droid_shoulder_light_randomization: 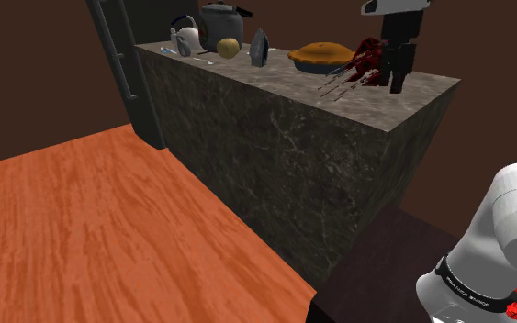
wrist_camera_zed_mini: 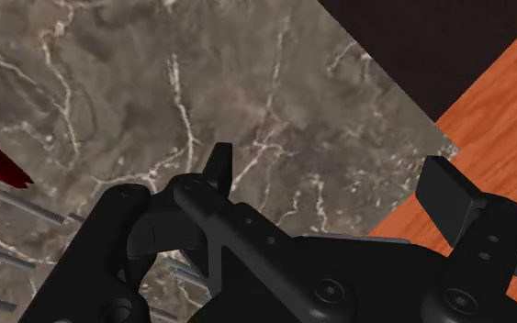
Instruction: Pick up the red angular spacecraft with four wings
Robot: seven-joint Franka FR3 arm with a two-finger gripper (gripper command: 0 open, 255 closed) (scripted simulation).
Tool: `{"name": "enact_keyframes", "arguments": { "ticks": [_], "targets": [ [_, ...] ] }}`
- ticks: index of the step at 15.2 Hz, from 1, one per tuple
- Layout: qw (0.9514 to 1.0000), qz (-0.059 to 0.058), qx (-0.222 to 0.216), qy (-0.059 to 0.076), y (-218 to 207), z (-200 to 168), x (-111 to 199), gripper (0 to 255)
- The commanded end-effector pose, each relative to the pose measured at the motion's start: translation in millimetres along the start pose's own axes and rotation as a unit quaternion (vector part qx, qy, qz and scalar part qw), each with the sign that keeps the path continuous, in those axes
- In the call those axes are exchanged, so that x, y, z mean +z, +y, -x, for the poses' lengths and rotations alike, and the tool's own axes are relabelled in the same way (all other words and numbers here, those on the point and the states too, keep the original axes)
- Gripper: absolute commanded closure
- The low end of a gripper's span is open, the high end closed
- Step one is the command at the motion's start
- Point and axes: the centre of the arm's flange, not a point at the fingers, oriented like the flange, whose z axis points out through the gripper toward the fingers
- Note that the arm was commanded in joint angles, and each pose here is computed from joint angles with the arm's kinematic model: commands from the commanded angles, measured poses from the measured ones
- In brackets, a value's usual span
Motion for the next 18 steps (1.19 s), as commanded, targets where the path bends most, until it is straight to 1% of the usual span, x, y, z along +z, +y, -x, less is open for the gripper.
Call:
{"name": "enact_keyframes", "arguments": {
  "ticks": [1, 2, 3, 4, 5, 6, 7, 8, 9, 10, 11, 12, 13, 18],
  "targets": [
    [0.9973, 0.008, -0.072, -0.01, 21.2, -5.3, -11.2, 0],
    [0.9944, 0.011, -0.104, -0.014, 31.8, -8.4, -16.5, 0],
    [0.9903, 0.015, -0.137, -0.018, 42.0, -12.3, -21.9, 0],
    [0.9852, 0.019, -0.169, -0.022, 52.0, -16.8, -27.3, 0],
    [0.979, 0.022, -0.201, -0.026, 61.6, -22.1, -32.7, 0],
    [0.9717, 0.026, -0.233, -0.03, 70.8, -28.0, -38.2, 0],
    [0.9633, 0.029, -0.264, -0.034, 79.6, -34.5, -43.7, 0],
    [0.9539, 0.033, -0.296, -0.038, 87.8, -41.6, -49.1, 0],
    [0.9435, 0.036, -0.327, -0.042, 95.6, -49.3, -54.6, 0],
    [0.932, 0.039, -0.357, -0.046, 102.8, -57.6, -60.1, 0],
    [0.9195, 0.043, -0.388, -0.05, 109.4, -66.3, -65.5, 0],
    [0.906, 0.046, -0.417, -0.054, 115.3, -75.5, -70.9, 0],
    [0.9024, 0.047, -0.425, -0.055, 116.8, -77.9, -72.3, 0],
    [0.9024, 0.047, -0.425, -0.055, 120.0, -79.9, -46.2, 0]
  ]
}}
